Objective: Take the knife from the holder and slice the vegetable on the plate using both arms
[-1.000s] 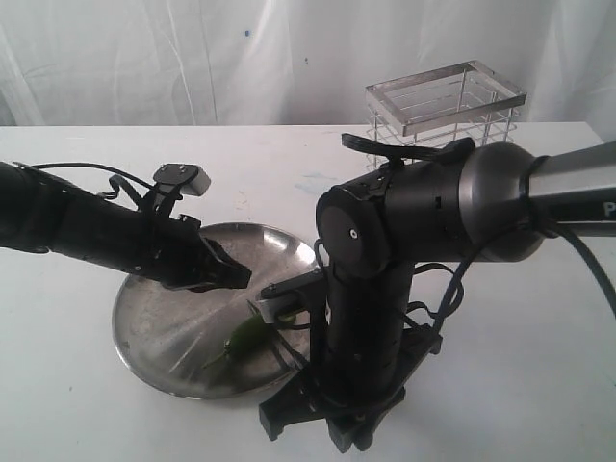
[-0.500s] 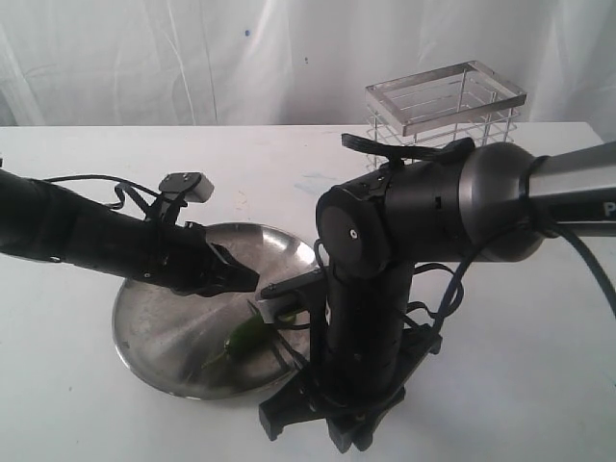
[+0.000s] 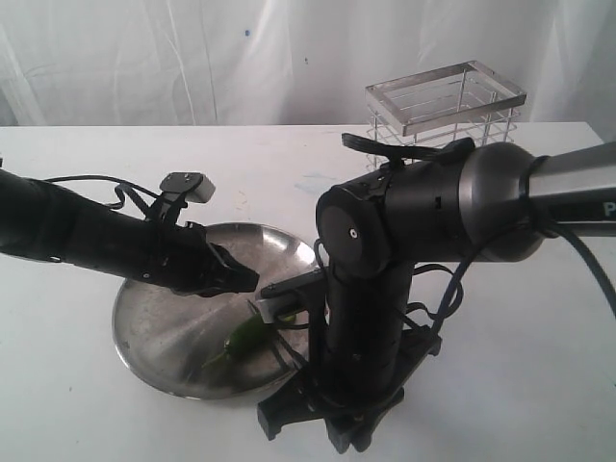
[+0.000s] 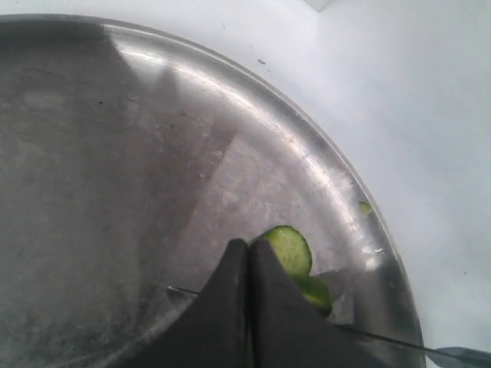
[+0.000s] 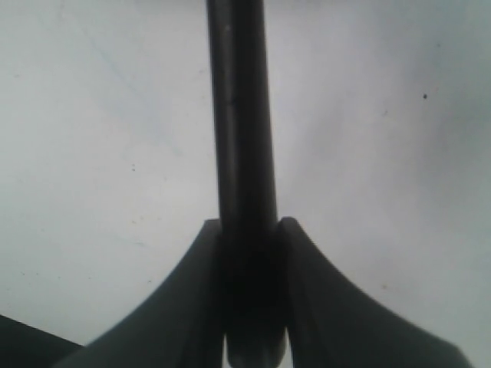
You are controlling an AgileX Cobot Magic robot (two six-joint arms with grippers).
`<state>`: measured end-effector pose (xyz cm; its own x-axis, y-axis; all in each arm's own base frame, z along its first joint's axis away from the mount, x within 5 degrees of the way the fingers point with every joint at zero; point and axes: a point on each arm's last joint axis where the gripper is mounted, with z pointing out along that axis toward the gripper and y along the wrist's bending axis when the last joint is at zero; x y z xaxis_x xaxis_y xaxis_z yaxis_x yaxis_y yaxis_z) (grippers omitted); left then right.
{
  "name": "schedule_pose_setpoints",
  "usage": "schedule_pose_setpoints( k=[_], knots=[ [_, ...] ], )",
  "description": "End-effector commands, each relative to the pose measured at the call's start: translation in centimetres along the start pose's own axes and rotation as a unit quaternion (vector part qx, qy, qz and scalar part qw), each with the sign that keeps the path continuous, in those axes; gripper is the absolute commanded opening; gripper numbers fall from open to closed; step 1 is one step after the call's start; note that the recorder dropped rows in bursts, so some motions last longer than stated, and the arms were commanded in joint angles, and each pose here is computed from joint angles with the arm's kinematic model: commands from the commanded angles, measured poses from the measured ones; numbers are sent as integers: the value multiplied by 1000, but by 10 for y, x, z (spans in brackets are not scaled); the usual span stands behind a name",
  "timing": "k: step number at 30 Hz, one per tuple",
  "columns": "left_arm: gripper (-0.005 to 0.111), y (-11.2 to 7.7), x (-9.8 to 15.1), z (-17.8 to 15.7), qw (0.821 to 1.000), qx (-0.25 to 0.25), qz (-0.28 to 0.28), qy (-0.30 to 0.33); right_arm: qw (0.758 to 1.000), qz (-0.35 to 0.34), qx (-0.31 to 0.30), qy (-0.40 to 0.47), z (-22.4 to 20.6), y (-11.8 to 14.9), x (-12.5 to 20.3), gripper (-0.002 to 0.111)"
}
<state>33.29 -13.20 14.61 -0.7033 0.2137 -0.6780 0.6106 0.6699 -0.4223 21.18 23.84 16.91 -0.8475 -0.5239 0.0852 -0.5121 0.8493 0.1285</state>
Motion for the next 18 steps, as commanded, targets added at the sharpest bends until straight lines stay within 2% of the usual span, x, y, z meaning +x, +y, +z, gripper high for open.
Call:
schedule_pose_setpoints(
  k=[1, 18],
  knots=[
    [0, -1, 3, 3, 1000, 10, -7, 1, 1000, 7, -4, -7, -3, -1, 1, 0],
    [0, 7, 11, 11, 1000, 3, -25, 12, 1000, 9, -7, -10, -3, -1, 0, 0]
  ],
)
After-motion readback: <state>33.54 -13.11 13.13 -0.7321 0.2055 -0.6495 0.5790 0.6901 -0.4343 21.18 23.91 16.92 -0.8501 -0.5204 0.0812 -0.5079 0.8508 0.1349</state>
